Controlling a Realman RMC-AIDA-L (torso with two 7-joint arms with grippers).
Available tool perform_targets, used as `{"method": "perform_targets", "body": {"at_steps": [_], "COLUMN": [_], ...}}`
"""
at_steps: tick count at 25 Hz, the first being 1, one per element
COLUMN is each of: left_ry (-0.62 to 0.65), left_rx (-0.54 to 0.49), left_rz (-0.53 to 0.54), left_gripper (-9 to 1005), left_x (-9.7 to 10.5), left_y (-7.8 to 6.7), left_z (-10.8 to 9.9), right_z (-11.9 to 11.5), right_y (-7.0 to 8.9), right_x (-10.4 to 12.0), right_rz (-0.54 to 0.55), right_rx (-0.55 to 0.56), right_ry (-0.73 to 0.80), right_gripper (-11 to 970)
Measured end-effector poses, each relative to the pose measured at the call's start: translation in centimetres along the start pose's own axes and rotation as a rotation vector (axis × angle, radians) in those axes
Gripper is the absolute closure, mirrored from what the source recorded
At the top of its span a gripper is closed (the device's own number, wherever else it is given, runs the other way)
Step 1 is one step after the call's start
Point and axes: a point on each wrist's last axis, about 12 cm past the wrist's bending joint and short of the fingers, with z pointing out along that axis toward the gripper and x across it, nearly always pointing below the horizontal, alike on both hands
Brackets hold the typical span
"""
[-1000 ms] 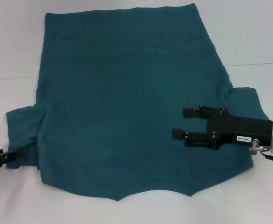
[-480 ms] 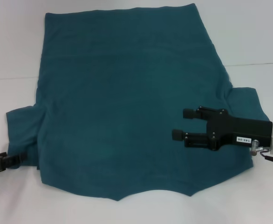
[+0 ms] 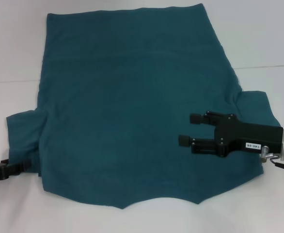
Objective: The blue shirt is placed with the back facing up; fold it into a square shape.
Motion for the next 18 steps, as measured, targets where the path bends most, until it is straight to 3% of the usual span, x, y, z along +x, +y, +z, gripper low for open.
{"method": "perform_targets", "body": {"at_steps": [5,10,18], "left_ry": [-0.015,-0.025,-0.01], "left_rx": [-0.02,-0.022,-0.017], "left_rz": [0.013,0.008,0.014], "left_gripper": [269,510,807], "left_x": [-0.4,-0.9,-1.1], "left_y": [0.2,0.2,0.0], "left_z": [-0.1,0.0,0.3], "right_z": [0.0,0.0,-0.2], "right_y": [0.0,0.0,0.0], "right_x": [0.0,-0.1,0.0], "right_rz": [0.0,-0.001,-0.002], "right_rx": [0.001,0.002,0.008], "right_ry": [-0.002,-0.007,-0.017], "right_gripper": [87,90,94]}}
